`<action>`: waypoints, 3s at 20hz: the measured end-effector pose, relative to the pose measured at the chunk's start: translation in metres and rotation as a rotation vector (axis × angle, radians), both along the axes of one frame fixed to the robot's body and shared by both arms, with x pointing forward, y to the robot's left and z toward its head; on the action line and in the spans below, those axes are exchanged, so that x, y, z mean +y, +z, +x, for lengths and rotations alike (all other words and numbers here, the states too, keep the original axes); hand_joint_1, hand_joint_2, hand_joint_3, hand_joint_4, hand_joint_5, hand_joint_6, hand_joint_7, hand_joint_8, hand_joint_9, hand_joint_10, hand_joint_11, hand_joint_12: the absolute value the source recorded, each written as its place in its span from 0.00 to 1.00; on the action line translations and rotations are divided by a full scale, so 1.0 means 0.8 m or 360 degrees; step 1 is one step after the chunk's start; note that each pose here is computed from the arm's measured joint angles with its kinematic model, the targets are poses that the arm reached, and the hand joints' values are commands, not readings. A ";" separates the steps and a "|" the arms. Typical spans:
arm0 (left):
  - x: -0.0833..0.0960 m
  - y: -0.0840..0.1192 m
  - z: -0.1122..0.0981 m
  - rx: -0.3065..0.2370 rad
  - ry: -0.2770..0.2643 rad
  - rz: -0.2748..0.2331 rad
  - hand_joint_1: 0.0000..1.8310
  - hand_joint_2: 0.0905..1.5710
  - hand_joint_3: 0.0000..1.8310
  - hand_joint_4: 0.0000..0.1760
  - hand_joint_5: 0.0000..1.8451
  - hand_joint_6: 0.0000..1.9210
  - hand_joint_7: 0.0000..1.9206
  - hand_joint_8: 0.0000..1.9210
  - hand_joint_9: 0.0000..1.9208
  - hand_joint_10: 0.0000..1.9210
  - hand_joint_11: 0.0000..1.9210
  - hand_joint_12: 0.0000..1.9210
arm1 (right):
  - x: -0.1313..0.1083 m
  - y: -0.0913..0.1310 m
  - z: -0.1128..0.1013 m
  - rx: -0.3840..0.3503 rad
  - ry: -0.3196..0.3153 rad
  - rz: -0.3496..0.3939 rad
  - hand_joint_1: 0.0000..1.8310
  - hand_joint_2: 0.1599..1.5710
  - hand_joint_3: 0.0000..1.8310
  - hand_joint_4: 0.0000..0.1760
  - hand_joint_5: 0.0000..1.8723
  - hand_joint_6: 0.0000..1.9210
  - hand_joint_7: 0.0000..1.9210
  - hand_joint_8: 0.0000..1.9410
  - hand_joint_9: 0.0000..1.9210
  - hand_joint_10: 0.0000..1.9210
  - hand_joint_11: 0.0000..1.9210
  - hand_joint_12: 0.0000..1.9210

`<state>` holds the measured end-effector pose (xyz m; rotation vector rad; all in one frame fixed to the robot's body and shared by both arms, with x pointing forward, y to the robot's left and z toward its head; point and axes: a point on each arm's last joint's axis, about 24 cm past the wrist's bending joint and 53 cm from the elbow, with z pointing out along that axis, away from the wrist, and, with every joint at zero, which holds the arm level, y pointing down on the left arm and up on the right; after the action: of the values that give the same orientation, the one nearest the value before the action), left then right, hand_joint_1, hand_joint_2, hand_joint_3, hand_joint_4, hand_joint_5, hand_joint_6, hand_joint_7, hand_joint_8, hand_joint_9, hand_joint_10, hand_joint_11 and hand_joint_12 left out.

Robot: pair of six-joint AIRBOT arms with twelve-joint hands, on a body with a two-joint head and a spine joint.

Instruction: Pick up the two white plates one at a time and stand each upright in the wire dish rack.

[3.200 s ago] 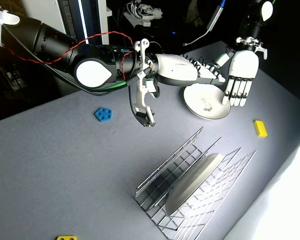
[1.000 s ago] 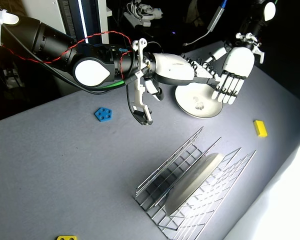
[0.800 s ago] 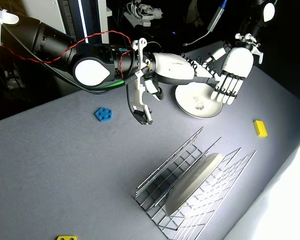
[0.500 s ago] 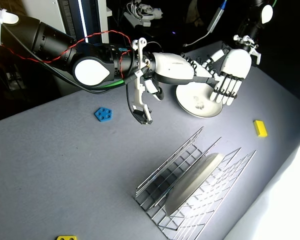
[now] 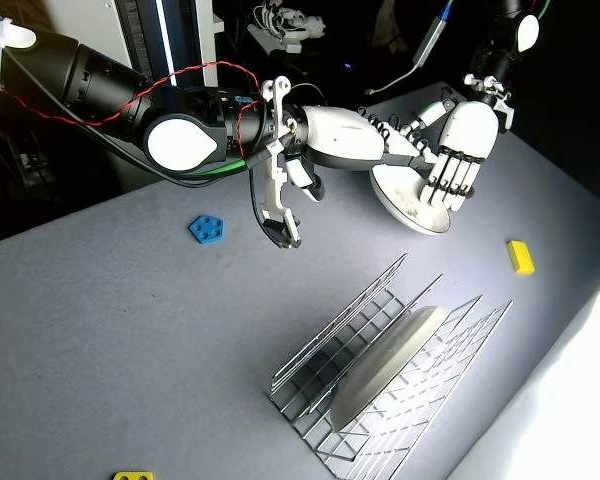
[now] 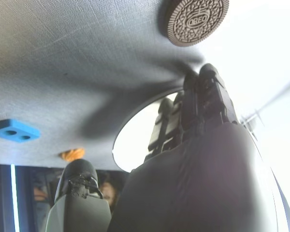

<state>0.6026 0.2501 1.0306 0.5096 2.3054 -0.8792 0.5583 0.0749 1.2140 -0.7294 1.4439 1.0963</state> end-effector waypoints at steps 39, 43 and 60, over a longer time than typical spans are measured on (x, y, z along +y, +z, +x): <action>0.000 -0.004 0.001 0.0021 0.0022 -0.0012 0.00 0.64 0.00 0.00 0.03 0.00 0.02 0.00 0.02 0.00 0.00 0.00 | 0.137 -0.060 0.061 0.0136 0.0002 -0.0065 0.73 0.59 0.00 0.00 0.46 0.02 0.45 0.01 0.45 0.04 0.22 0.60; 0.000 -0.004 0.001 0.0023 0.0019 -0.0009 0.00 0.64 0.00 0.00 0.02 0.01 0.02 0.01 0.01 0.00 0.00 0.00 | 0.137 -0.052 0.062 0.0149 -0.0002 -0.0016 0.81 0.68 0.00 0.00 0.43 0.63 0.50 0.37 0.51 0.50 0.45 0.78; -0.039 0.077 0.021 -0.0246 -0.0091 -0.0115 0.00 0.65 0.00 0.00 0.04 0.01 0.02 0.01 0.02 0.01 0.01 0.01 | 0.081 -0.022 0.058 0.0187 -0.0041 0.0028 0.76 0.63 0.00 0.00 0.55 0.47 0.60 0.30 0.55 0.51 0.46 0.56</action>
<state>0.6192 0.2190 1.0920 0.5936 2.1208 -0.9145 0.6050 0.1400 1.1961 -0.6413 1.5367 1.1464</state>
